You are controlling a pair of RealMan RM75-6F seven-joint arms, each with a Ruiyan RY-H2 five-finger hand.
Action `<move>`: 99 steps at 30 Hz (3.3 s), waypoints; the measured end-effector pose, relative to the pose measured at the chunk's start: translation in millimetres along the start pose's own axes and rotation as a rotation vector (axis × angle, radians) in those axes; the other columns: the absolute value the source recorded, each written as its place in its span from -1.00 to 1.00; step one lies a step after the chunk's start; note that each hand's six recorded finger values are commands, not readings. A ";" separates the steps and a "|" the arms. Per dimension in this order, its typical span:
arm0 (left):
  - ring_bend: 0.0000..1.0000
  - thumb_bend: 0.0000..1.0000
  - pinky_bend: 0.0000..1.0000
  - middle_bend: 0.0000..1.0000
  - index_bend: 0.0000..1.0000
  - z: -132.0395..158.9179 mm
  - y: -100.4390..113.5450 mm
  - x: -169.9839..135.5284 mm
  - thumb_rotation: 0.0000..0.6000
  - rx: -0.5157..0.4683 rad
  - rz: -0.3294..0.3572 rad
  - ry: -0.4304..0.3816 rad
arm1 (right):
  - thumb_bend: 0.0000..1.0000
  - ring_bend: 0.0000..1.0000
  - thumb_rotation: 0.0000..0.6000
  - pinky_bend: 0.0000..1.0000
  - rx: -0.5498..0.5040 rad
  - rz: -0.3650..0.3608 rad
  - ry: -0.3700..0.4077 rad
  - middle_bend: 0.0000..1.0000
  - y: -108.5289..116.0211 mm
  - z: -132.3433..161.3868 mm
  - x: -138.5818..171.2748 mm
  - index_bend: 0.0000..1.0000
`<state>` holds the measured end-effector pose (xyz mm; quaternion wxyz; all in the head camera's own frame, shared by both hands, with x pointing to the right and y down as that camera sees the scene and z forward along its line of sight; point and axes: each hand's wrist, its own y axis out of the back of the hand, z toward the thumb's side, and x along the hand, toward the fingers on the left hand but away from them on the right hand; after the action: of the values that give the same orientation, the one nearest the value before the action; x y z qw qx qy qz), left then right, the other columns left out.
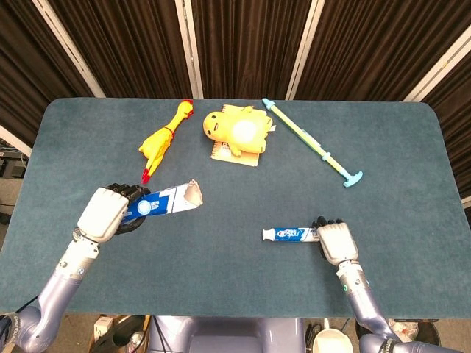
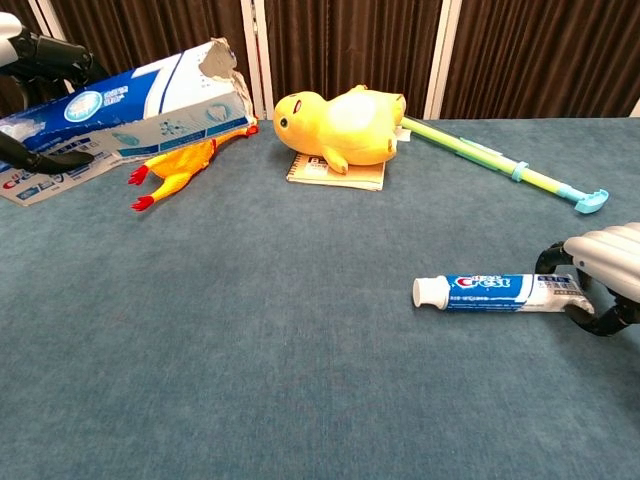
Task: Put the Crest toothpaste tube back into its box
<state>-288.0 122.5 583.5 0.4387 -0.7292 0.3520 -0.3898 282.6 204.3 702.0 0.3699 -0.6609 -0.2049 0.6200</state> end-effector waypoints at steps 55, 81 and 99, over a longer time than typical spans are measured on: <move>0.02 -0.16 0.09 0.07 -0.21 71.4 -72.3 56.0 1.00 -0.245 0.079 -0.165 | 0.09 0.58 1.00 0.53 0.003 -0.633 0.242 0.70 266.8 -0.1 35.5 1.00; 0.02 -0.15 0.09 0.07 -0.21 30.7 -53.5 59.7 1.00 -0.212 0.165 -0.119 | 0.09 0.58 1.00 0.53 0.014 -0.655 0.265 0.70 289.4 5.2 50.1 1.00; 0.02 -0.16 0.09 0.07 -0.23 41.4 -62.5 70.9 1.00 -0.253 0.185 -0.103 | 0.09 0.58 1.00 0.53 -0.008 -0.639 0.305 0.70 287.8 12.7 60.4 1.00</move>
<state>-209.2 99.9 646.2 0.3949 -0.7621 0.4410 -0.2623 225.1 66.5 448.3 0.5688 -0.6499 -0.3461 0.3664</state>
